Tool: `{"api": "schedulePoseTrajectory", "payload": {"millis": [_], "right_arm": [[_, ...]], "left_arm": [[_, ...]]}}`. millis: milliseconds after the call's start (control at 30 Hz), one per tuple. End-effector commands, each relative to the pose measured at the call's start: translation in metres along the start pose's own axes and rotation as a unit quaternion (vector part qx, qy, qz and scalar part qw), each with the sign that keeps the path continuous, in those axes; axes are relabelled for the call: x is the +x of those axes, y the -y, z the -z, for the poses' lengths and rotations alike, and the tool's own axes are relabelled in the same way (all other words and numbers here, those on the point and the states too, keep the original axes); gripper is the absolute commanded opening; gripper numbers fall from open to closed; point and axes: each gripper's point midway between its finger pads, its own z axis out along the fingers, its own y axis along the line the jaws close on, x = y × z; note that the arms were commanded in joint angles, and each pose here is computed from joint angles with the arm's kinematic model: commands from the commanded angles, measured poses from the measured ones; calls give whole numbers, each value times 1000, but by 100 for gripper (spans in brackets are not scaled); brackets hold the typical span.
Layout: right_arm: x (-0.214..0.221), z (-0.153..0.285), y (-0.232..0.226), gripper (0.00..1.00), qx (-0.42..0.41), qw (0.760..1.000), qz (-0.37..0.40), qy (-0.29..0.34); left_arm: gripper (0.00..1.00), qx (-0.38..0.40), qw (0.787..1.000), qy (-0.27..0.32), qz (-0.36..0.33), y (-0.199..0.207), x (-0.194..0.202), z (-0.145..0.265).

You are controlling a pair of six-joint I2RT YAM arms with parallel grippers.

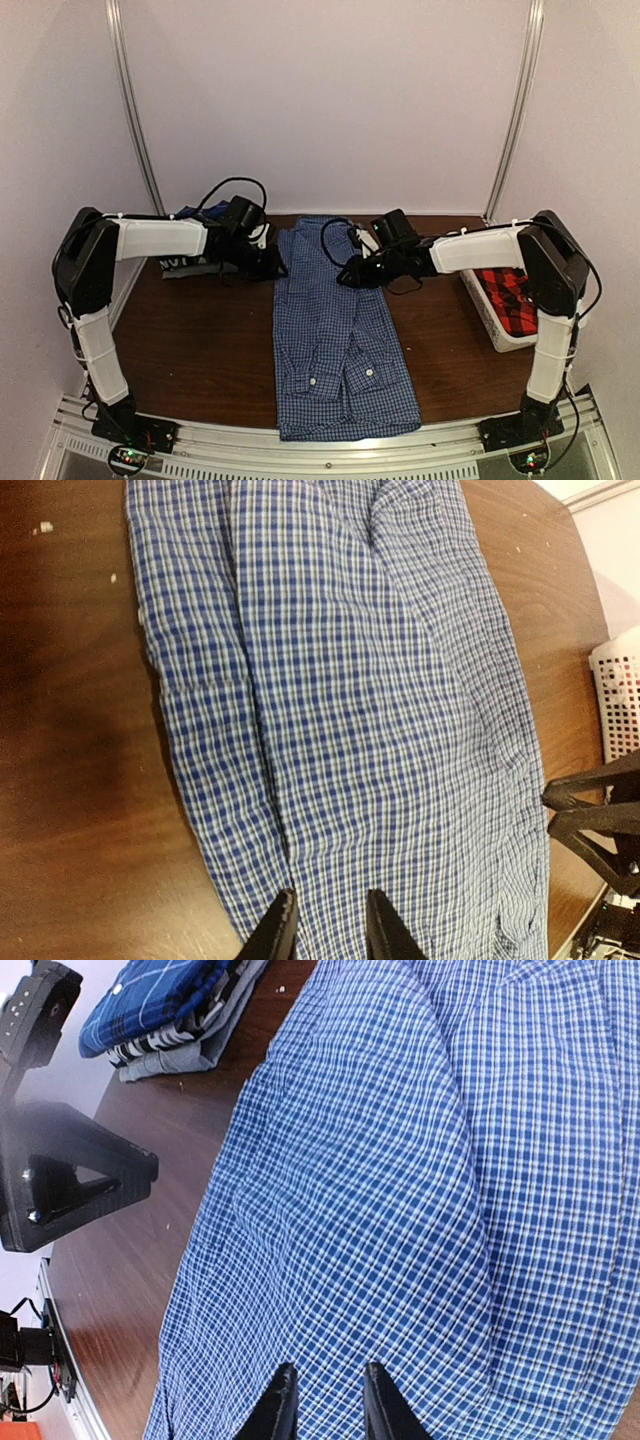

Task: Fold and stack the long sleeve shirts
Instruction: Smooth out the rectangle-folded shirt at the center of the board, then move the rectangle-folded shirt to the center of the board.

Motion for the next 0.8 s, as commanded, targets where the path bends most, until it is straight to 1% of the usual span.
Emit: {"api": "schedulePoseTrajectory", "payload": {"millis": [0,167,233,433,600,767], "right_arm": [[18,-4,-6,24,-19,1000,-2,-17],[36,-7,2,24,-14,999,-13,-29],[40,-4,6,24,-6,999,-15,-29],[57,0,21,24,18,999,-19,-40],[57,19,36,25,39,998,-32,-25],[58,44,63,29,71,996,-49,-10]], "left_arm": [[25,59,998,-7,21,9,24,5],[25,36,998,-18,38,-9,45,4],[27,28,999,-21,40,-15,52,3],[28,13,999,-34,37,-24,58,-8],[28,-15,999,-41,31,-36,60,-15],[28,-16,998,-46,28,-37,64,-18]]}}
